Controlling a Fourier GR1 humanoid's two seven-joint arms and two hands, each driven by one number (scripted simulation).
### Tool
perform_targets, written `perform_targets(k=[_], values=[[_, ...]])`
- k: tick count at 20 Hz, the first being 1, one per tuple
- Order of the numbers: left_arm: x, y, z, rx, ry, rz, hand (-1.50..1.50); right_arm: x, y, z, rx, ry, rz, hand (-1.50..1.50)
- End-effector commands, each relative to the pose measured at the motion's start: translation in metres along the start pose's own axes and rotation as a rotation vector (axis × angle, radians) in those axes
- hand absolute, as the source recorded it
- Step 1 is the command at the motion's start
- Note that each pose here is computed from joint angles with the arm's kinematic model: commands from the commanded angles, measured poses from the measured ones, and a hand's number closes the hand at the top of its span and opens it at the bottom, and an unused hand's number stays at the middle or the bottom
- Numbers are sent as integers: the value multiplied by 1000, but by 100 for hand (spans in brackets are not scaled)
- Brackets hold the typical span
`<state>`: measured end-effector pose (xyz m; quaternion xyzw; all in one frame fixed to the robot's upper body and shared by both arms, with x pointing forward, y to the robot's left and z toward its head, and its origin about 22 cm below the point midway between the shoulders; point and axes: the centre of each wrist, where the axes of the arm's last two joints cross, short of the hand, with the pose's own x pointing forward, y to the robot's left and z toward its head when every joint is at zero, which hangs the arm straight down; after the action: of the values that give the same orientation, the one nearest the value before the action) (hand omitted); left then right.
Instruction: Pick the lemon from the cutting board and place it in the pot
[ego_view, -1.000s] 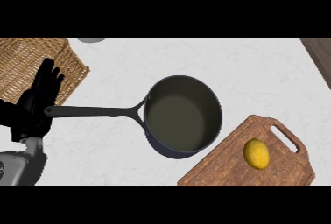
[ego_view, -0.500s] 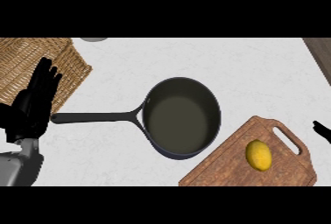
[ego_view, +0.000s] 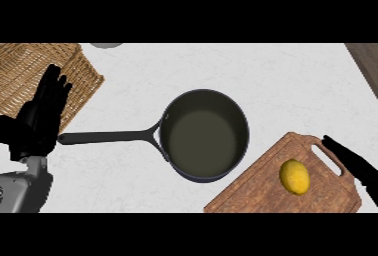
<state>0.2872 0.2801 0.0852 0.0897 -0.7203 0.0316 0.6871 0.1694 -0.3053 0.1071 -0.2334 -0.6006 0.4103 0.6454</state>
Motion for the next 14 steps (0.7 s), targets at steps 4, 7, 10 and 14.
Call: perform_targets(k=[4,7,10,14], values=[[9,7,5,3,1,-6,0,-12,23,-9,25,97,57,-150],[6,11,22,0,-19,-9,0,9,43,-33,21,120,74,-150],[-6,-7,-9,16,7,-5,0,-13,41,-11,9,119,72,-150],[-11,2,6,7,7,3,0,-1,34,-31,17,116,63,-150]])
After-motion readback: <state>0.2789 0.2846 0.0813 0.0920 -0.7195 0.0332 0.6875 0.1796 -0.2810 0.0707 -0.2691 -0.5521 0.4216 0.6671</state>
